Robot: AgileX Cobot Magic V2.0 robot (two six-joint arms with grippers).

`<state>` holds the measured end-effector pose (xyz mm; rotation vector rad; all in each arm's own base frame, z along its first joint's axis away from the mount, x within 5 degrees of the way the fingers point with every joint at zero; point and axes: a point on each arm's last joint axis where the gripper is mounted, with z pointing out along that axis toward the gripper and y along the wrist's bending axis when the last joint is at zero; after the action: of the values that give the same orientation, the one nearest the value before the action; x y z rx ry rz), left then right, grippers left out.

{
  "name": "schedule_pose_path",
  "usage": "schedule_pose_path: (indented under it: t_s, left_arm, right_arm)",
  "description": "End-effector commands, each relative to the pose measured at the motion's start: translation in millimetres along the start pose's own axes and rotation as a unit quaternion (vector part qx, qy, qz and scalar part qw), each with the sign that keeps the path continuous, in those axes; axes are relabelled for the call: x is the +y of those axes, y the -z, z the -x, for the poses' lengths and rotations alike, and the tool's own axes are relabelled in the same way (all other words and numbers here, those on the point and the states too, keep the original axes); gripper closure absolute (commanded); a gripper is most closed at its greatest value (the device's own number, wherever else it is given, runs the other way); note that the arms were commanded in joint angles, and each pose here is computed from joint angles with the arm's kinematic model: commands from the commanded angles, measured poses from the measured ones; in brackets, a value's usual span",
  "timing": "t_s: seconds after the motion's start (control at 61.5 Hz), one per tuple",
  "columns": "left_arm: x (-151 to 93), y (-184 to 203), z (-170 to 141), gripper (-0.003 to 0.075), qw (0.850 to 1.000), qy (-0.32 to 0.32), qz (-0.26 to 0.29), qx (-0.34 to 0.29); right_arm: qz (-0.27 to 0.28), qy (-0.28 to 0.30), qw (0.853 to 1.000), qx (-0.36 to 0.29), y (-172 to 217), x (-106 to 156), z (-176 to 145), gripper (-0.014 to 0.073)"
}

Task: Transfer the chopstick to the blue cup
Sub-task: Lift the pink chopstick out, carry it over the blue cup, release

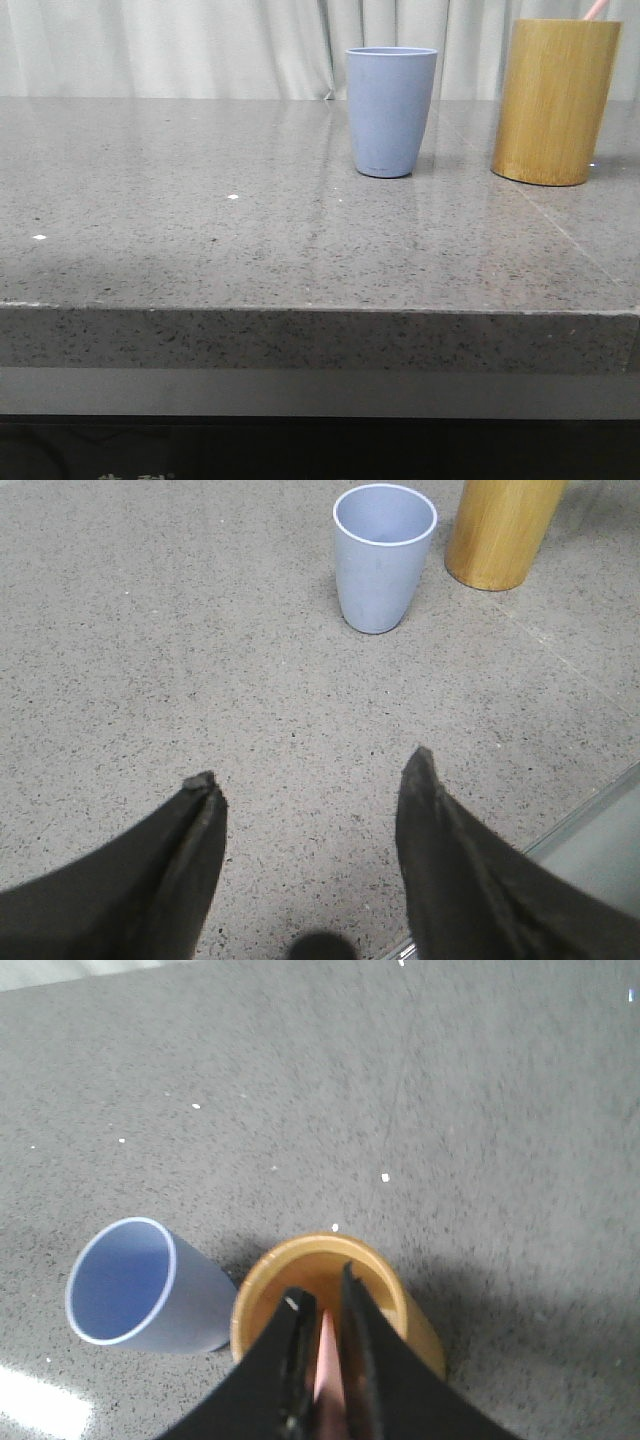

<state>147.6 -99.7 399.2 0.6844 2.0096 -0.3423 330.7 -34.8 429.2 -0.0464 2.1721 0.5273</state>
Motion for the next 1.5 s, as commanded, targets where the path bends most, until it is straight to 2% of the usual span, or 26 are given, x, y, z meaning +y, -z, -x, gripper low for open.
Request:
schedule_pose_path:
  t_s: [0.0, 0.163, 0.26, 0.39, 0.504, 0.667, 0.895, 1.025, 1.122, 1.22, 1.334, 1.48]
  left_arm:
    - [1, 10, 14, 0.0332, 0.998, 0.005, 0.003, -0.058]
    - [1, 10, 14, 0.0332, 0.998, 0.005, 0.003, -0.058]
    - [1, 10, 14, 0.0332, 0.998, 0.005, 0.003, -0.058]
    - [1, 10, 14, 0.0332, 0.998, 0.005, 0.003, -0.058]
    - [1, 10, 14, 0.0332, 0.998, 0.002, 0.005, -0.057]
    - [2, 10, 14, 0.0332, 0.998, -0.001, 0.009, -0.057]
    - [2, 10, 14, 0.0332, 0.998, -0.002, 0.010, -0.057]
    - [2, 10, 14, 0.0332, 0.998, -0.002, 0.010, -0.057]
    - [2, 10, 14, 0.0333, 0.998, -0.002, 0.010, -0.057]
    - [2, 10, 14, 0.0332, 0.998, -0.002, 0.010, -0.057]
    - [2, 10, 14, 0.0332, 0.998, -0.002, 0.010, -0.057]
    - [2, 10, 14, 0.0332, 0.998, -0.002, 0.010, -0.057]
  right_arm:
    - [0.010, 0.067, 0.995, -0.072, 48, 35, 23, 0.0655]
    - [0.004, 0.151, 0.983, -0.106, 91, 76, 38, 0.0655]
    - [0.030, 0.190, 0.973, -0.128, 107, 107, 40, 0.0655]
    - [0.085, 0.228, 0.961, -0.131, 98, 143, 36, 0.0655]
    - [0.083, 0.267, 0.953, -0.112, 71, 159, 32, 0.0655]
    - [0.091, 0.278, 0.954, -0.070, 27, 164, 28, 0.0655]
    - [0.087, 0.261, 0.961, -0.009, -35, 148, 23, 0.0655]
    - [0.088, 0.253, 0.963, 0.013, -58, 141, 20, 0.0642]
    - [0.092, 0.248, 0.964, 0.027, -68, 139, 17, 0.0560]
    - [0.093, 0.245, 0.964, 0.031, -72, 138, 16, 0.0396]
    - [0.092, 0.245, 0.965, 0.027, -71, 138, 17, 0.0253]
    - [0.089, 0.245, 0.965, 0.018, -54, 143, 19, 0.0190]
